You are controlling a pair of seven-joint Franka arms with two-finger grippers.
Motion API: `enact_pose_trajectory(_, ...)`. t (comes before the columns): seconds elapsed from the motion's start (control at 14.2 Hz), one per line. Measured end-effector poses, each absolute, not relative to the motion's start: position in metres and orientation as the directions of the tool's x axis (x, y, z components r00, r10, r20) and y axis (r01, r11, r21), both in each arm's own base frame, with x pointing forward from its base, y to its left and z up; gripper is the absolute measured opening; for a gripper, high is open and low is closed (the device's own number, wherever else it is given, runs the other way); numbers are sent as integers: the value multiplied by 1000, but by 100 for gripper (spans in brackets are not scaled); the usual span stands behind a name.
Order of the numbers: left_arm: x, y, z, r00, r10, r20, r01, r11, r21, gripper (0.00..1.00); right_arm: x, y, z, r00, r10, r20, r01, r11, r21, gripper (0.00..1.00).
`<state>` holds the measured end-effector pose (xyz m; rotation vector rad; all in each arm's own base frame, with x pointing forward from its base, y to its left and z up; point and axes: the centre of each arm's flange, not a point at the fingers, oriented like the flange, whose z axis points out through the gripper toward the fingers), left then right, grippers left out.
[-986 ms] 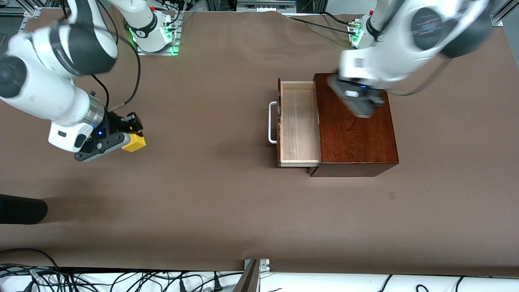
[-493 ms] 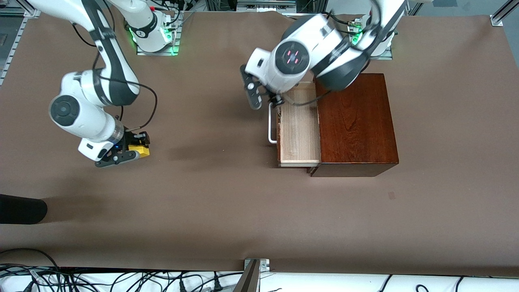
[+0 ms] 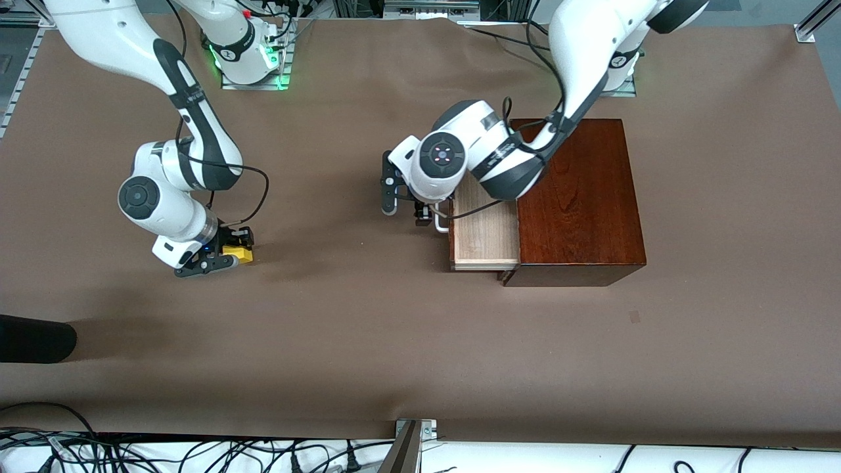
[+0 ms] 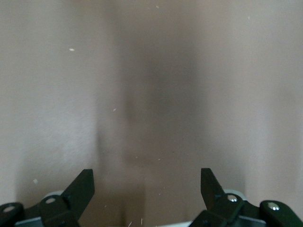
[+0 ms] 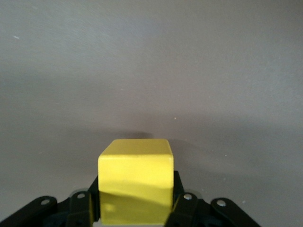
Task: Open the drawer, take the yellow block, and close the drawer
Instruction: 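Place the cube with the right gripper while the left gripper pushes the drawer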
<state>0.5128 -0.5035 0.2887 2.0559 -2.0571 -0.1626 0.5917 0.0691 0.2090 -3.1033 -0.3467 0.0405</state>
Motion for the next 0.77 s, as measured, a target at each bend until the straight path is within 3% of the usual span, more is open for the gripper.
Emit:
enact_pose_trajectory(0.35,506,-485,270,-20,-999,-30,-946,9,325,100,587,64,190,982,187,-16,186,-982,-20,56)
enact_pose_trajectory(0.56,515,-471,273,-14,-998,-64,-937,-9,351,100,591,63,189,984,176,14,176,-984,-16,79)
enact_pose_trajectory(0.7,524,-454,275,-14,-994,-110,-935,-26,353,100,603,63,220,983,176,60,177,-984,-11,100)
enact_pose_trajectory(0.77,528,-445,276,-11,-991,-133,-933,-38,357,100,607,64,245,981,176,77,178,-984,-9,100)
